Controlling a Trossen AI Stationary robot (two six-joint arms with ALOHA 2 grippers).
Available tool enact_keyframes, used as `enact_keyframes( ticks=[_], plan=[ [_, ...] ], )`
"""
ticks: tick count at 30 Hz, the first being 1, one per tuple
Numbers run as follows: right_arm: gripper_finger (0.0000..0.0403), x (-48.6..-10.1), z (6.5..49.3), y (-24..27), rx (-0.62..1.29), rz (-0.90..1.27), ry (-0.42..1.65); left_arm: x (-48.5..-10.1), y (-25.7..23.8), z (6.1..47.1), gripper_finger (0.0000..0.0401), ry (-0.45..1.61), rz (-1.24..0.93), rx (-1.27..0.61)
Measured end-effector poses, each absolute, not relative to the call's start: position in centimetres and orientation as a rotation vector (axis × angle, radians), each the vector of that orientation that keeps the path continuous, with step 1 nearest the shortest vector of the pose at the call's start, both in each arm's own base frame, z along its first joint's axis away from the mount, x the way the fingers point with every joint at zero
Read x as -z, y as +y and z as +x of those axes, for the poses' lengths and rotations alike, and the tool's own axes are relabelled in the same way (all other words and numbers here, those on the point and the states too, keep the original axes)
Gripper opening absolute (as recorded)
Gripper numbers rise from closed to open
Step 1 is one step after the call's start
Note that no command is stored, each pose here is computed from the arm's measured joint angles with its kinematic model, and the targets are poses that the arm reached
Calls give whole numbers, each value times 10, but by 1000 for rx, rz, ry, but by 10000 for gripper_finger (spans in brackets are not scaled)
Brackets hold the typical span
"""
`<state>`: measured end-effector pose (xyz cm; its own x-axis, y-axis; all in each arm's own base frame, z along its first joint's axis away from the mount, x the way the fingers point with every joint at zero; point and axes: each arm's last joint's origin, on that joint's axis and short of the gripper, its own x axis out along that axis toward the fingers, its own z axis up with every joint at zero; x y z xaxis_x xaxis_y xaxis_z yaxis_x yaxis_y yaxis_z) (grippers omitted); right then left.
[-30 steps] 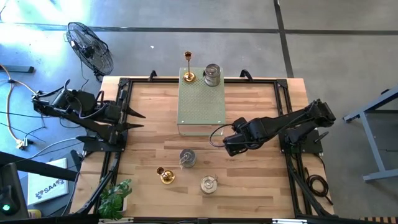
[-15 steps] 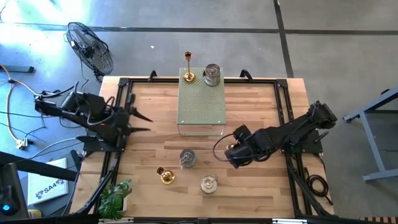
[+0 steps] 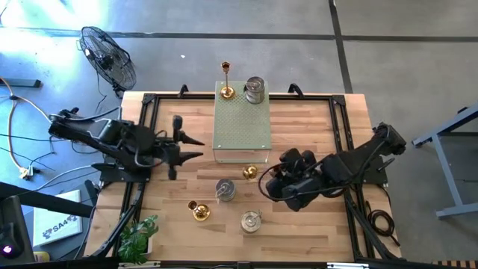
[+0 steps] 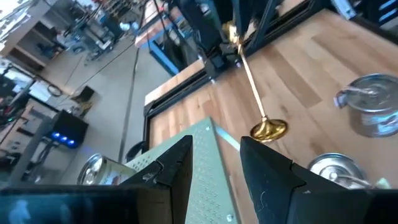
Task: Pick & Place candle stick holders
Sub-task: Put the right gold candle holder on the shelf aligned with the other gold candle holder
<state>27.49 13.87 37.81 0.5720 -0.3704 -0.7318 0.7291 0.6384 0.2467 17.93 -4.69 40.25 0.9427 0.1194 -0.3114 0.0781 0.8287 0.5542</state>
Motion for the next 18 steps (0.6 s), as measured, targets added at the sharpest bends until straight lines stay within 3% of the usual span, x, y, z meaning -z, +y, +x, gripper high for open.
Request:
enact_keyframes(
  ticks=[7,18],
  plan=[
    [135,-395,279,141,616,443,601,-402,-50,189,131,332,587,-34],
    [135,-406,291,113,567,142,616,-425,-63,220,131,-6,388,-28]
  ],
)
